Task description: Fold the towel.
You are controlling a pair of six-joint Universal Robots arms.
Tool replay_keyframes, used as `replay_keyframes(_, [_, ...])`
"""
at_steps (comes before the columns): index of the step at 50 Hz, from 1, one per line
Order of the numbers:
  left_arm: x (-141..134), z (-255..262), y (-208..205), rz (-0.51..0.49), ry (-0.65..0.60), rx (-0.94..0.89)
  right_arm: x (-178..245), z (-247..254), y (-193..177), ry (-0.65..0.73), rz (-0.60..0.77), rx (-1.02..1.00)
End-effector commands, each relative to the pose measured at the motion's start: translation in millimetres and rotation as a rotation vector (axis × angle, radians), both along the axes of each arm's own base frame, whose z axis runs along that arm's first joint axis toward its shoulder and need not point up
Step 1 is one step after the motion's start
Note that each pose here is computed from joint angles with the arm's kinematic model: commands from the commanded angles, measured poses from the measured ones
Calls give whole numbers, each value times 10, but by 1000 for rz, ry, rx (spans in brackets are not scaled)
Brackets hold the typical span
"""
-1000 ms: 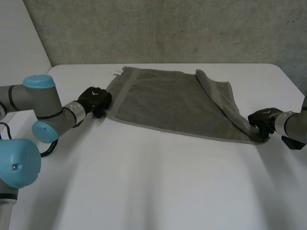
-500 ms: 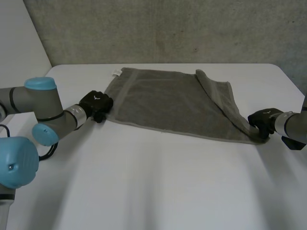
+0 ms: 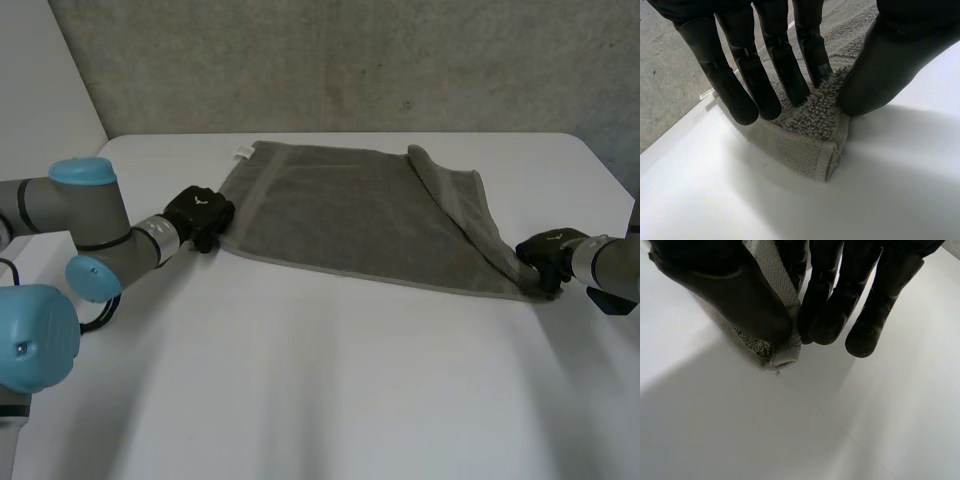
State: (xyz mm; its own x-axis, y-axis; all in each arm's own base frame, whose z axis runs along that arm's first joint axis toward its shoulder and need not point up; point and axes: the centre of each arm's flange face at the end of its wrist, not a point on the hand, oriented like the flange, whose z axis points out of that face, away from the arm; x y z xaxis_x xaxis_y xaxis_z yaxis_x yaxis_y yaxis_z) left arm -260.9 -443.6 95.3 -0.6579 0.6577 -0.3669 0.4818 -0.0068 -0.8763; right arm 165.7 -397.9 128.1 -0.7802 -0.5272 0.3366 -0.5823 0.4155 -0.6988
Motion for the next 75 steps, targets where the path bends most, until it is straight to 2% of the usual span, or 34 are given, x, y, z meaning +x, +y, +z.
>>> replay_keyframes(1, [-8, 46, 22, -7, 5, 7, -4, -2, 2, 0, -1, 2])
replay_keyframes(13, [90, 162, 363, -56, 8, 136, 14, 114, 80, -2, 21, 16])
replay_keyframes(24, [420, 512, 661, 11, 16, 103, 25, 759, 375, -51, 88, -53])
replay_keyframes(34, [713, 854, 1082, 75, 26, 64, -447, 1049, 406, -49, -46, -88])
replay_keyframes(41, [775, 1004, 1418, 54, 47, 50, -590, 1202, 546, -52, -85, -110])
replay_keyframes(46, [849, 1098, 1651, 48, 69, 45, -646, 1130, 711, -24, -88, -55])
replay_keyframes(50, [924, 1159, 1851, 51, 85, 35, -658, 984, 982, 78, -3, 45])
replay_keyframes(55, [960, 1081, 1969, 45, 103, 66, -737, 885, 1104, 132, 29, 97])
replay_keyframes(64, [1001, 951, 2018, 31, 128, 105, -694, 843, 1141, 80, 51, 111])
replay_keyframes(75, [996, 737, 1867, 7, 106, -30, -639, 793, 1117, -10, 54, 78])
